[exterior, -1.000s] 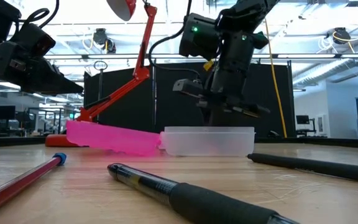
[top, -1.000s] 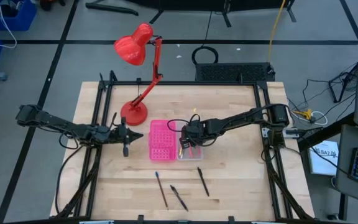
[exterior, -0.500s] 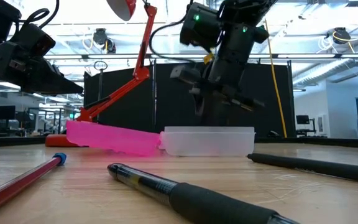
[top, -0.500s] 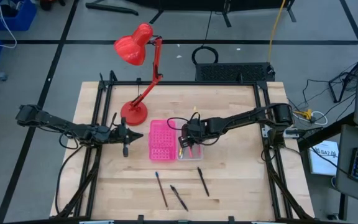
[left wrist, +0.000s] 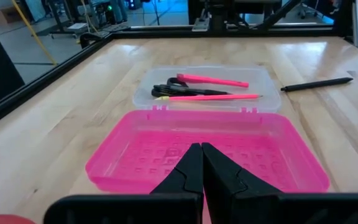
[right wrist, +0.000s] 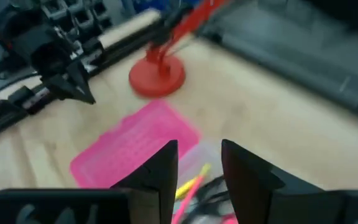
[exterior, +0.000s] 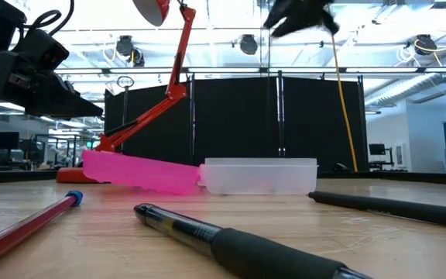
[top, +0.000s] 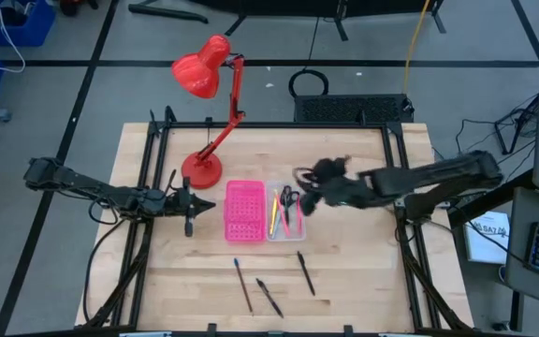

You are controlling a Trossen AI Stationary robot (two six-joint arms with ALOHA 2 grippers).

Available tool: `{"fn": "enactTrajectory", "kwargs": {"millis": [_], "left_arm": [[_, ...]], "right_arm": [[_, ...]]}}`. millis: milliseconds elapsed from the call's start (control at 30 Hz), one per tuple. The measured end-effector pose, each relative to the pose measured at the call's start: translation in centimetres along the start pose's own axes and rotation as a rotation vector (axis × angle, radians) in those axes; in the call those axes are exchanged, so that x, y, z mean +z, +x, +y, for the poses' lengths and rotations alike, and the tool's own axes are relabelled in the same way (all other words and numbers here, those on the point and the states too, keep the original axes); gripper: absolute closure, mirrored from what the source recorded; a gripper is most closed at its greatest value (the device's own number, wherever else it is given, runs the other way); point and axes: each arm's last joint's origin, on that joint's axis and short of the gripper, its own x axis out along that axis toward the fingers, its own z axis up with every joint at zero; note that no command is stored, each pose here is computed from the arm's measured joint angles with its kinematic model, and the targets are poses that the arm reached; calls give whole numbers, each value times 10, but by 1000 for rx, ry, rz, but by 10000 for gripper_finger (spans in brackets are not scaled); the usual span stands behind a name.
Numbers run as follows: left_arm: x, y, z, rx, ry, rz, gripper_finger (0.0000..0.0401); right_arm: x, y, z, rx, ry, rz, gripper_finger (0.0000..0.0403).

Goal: Pick & place school supplies into a supply box
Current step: Put the brown pencil into the supply box

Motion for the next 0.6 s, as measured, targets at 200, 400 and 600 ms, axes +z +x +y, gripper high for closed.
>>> {"fn": "enactTrajectory", "kwargs": {"millis": [200,400,600], "left_arm": [[1,0,0,3,6,-6,395],[3,0,0,3,49,-26,395],[9,0,0,5,135,-86,395]], "right_arm": [[-24,-31,-18,91,-231,-125,327],[-60,-27,-35,315,-371,-224,393],[-89,-18,-51,335,-408,-299,400]]}}
